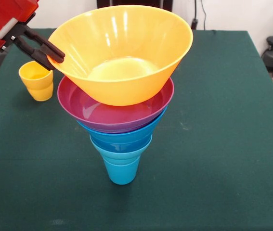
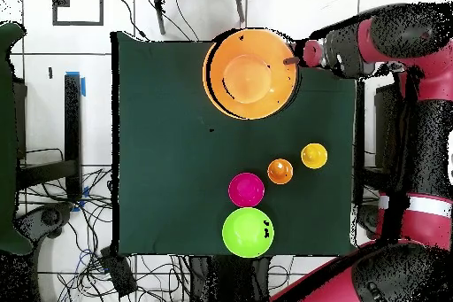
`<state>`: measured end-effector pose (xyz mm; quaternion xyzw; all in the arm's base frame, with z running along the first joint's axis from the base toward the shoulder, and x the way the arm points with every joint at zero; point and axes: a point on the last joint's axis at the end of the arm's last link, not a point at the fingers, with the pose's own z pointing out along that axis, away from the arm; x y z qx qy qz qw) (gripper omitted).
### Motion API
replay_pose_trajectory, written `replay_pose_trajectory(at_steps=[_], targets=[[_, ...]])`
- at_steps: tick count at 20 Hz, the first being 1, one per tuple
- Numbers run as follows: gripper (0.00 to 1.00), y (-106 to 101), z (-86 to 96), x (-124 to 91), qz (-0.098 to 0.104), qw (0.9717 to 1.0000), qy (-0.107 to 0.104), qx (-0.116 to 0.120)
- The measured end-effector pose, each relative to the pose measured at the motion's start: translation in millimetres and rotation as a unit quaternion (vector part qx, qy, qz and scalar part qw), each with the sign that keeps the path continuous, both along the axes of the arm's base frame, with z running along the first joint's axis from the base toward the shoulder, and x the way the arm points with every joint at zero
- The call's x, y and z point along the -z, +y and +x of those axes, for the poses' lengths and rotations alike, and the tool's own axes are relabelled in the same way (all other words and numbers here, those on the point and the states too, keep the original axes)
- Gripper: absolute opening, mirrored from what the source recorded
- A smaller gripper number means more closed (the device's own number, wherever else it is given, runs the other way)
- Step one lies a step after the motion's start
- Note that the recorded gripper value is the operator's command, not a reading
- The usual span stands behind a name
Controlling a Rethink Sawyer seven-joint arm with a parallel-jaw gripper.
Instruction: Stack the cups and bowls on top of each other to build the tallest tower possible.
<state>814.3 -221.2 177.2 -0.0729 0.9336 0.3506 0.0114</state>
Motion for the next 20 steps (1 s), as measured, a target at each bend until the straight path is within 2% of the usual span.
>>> replay_pose_trajectory(at_steps=[20], targets=[[0.00,-1.1,2.9,-1.2,0.000,1.0000,-0.003,0.003]])
